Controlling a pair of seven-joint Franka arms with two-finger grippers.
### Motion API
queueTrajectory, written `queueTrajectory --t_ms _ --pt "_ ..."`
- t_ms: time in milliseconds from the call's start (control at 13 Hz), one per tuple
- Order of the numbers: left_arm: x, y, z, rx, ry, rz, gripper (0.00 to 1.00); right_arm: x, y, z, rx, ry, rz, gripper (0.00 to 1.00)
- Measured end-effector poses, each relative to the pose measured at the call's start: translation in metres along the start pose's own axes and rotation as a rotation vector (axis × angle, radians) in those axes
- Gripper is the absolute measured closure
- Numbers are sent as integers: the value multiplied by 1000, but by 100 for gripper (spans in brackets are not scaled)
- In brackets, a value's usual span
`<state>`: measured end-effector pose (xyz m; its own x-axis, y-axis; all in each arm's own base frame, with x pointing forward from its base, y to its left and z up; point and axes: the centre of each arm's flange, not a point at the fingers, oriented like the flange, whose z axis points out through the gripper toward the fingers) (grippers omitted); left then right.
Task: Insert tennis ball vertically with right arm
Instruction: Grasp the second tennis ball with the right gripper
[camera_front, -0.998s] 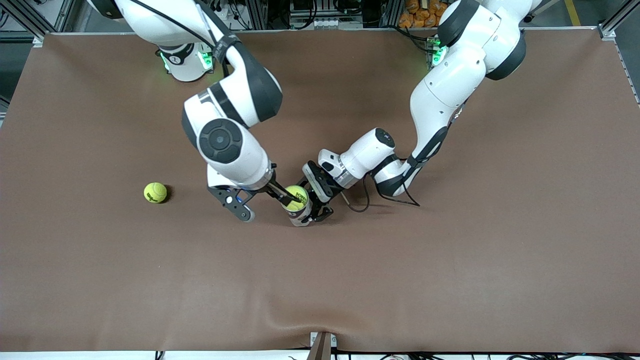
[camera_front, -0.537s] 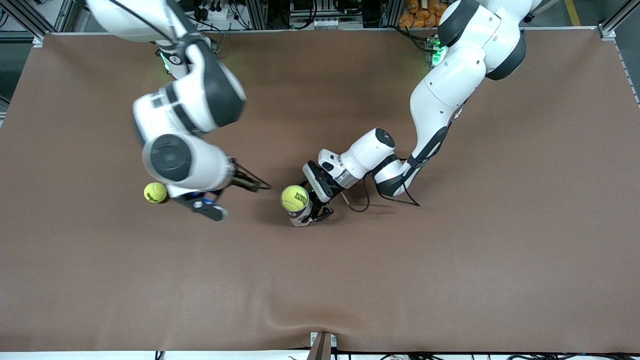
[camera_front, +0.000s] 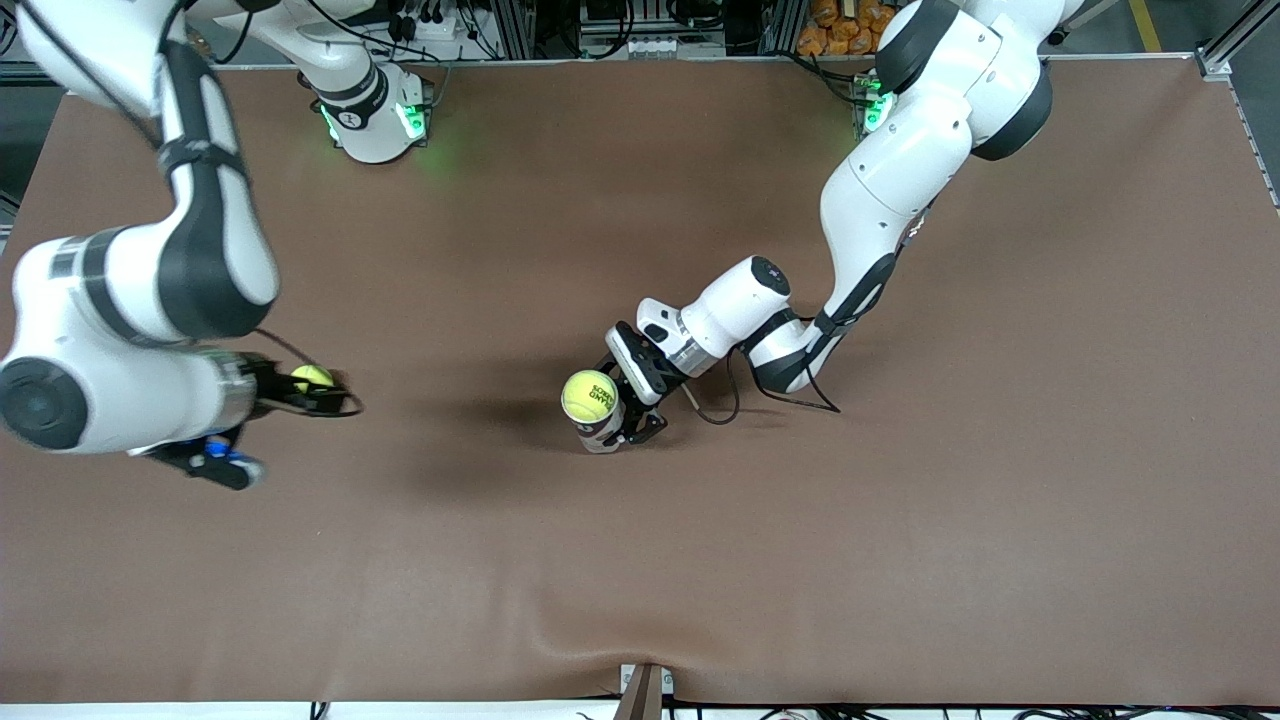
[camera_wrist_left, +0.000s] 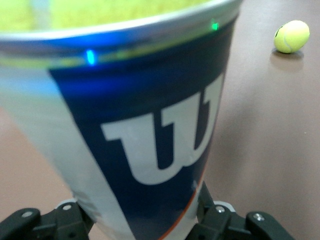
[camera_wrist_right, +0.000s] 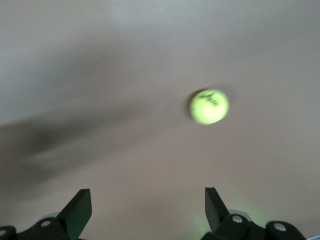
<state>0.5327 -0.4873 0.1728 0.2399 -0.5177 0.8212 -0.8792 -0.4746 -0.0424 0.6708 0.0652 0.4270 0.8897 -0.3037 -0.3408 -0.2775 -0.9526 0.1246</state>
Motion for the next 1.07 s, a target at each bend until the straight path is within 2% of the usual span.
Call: queueTrajectory --t_ms 230,461,844,1075 --pt "0 0 0 0 1 0 22 28 48 31 -52 -12 -93 0" --pt "0 0 0 0 2 0 22 47 59 77 -103 3 -201 0" --pt "-1 -1 0 1 3 0 22 63 62 181 -95 57 -254 0" --pt "-1 -1 0 1 3 0 22 62 80 215 -87 38 -292 0"
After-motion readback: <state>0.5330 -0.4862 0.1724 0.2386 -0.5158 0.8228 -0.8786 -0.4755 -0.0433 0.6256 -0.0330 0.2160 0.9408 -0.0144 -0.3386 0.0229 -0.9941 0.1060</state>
